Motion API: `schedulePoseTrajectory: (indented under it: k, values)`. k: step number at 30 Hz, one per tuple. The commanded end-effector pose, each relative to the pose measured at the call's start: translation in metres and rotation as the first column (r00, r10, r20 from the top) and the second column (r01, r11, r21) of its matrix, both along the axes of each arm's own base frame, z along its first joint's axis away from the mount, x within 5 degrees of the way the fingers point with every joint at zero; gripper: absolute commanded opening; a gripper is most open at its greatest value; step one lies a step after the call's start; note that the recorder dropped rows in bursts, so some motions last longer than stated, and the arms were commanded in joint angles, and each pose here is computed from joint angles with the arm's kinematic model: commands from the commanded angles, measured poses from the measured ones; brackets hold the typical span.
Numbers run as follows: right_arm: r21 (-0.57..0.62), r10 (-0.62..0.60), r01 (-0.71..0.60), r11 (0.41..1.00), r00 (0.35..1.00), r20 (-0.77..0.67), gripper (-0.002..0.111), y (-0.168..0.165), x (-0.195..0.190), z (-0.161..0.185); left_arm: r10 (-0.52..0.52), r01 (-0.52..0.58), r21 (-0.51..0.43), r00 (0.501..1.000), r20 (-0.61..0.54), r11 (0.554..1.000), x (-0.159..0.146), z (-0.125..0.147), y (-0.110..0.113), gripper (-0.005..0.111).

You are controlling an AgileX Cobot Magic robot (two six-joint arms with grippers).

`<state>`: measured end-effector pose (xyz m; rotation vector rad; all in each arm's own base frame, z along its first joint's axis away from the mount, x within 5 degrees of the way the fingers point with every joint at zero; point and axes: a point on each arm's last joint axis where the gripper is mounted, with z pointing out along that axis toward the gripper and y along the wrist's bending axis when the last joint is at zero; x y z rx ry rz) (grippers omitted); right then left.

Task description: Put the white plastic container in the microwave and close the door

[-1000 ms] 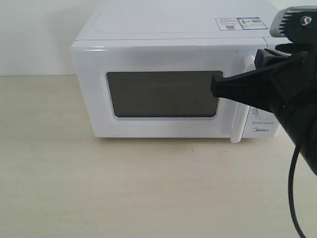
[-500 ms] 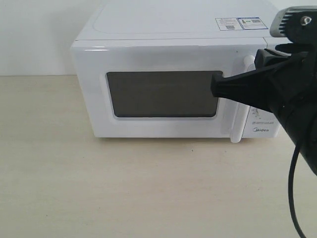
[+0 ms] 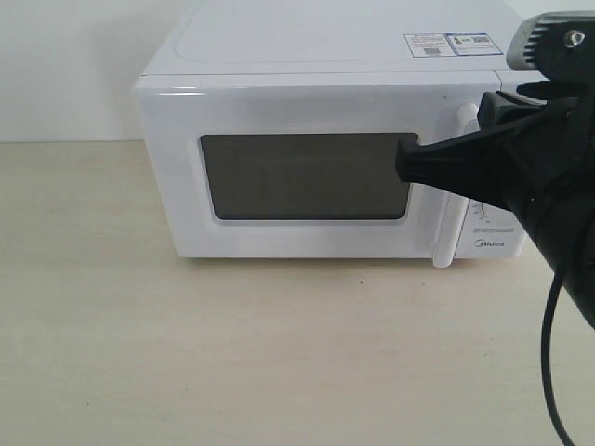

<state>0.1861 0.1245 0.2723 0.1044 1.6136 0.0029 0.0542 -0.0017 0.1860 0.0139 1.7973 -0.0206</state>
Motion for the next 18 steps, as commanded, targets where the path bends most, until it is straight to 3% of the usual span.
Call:
schedulePoseTrajectory:
  k: [1,7,10,18]
  values:
    - [-0.005,-0.002,0.002,1.000,1.000,0.011,0.000,-0.002,-0.001,0.000,0.003,-0.003,0.011,1.000,-0.001,1.000,0.000,-0.001,0.000,0.004]
    - [-0.010,-0.001,0.002,1.000,1.000,0.020,0.000,-0.004,-0.003,0.004,0.003,-0.003,0.011,1.000,-0.001,1.000,0.000,-0.001,0.000,0.004]
    - [-0.136,-0.054,0.064,0.989,0.996,0.073,0.000,-0.013,-0.006,0.015,0.003,-0.003,0.011,1.000,-0.001,1.000,0.000,-0.001,0.000,0.004]
    - [0.037,-0.135,0.130,0.991,0.973,0.187,0.000,-0.048,-0.028,0.051,0.003,-0.003,0.011,1.000,-0.001,1.000,0.000,-0.001,0.000,0.004]
